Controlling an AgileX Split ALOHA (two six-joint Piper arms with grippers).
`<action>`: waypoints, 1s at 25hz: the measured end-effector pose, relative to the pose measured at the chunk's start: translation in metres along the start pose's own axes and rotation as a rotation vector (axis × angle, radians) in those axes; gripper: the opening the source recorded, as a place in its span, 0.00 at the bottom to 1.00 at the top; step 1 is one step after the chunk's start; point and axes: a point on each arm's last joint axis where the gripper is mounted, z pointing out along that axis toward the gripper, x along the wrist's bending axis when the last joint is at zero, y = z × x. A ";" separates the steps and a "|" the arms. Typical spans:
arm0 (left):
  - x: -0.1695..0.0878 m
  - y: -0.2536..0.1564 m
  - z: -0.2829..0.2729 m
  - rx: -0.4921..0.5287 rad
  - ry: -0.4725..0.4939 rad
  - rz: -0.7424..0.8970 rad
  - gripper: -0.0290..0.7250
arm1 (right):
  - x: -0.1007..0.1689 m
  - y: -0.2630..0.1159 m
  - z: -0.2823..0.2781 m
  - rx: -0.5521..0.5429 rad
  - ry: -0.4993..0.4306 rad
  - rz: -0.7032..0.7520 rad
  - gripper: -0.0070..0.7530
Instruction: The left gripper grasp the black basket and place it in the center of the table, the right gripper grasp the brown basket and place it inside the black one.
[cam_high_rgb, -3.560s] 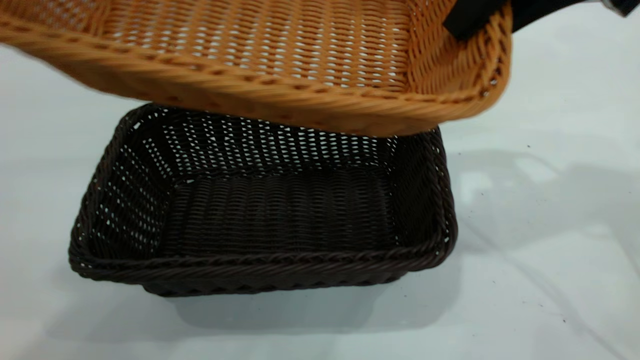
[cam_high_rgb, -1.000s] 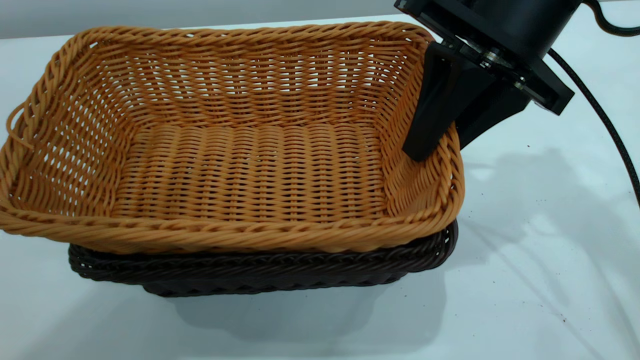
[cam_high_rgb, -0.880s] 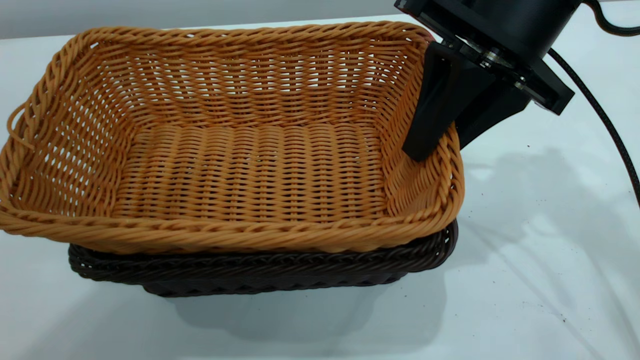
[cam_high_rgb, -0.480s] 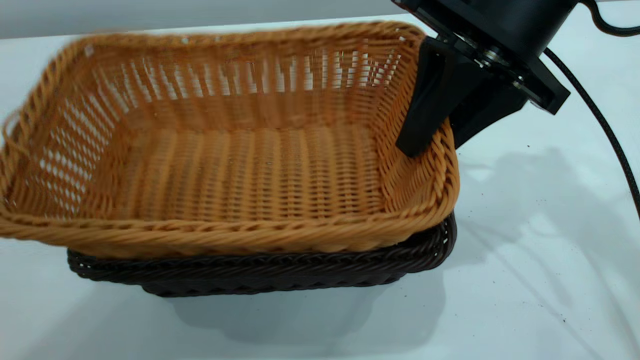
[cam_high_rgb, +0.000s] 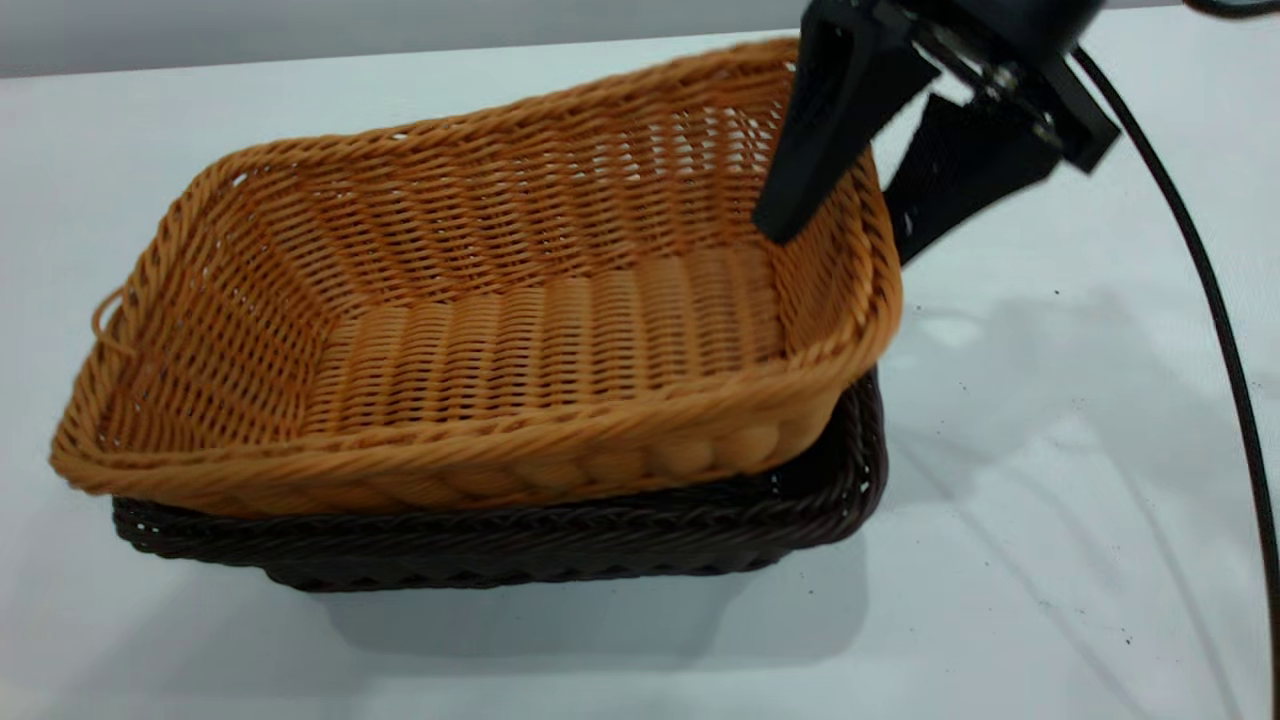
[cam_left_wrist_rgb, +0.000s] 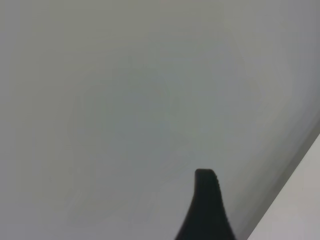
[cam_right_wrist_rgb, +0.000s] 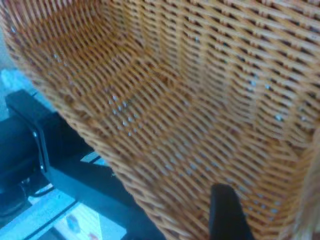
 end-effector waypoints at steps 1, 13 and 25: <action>0.000 0.000 0.000 0.000 0.000 -0.001 0.68 | 0.001 0.002 -0.002 -0.006 -0.010 0.003 0.50; 0.000 0.000 0.000 0.000 0.000 0.002 0.68 | 0.022 0.004 -0.037 -0.095 -0.123 -0.077 0.51; -0.005 -0.002 0.000 0.023 -0.059 -0.010 0.68 | 0.060 -0.044 -0.101 -0.266 -0.338 -0.211 0.46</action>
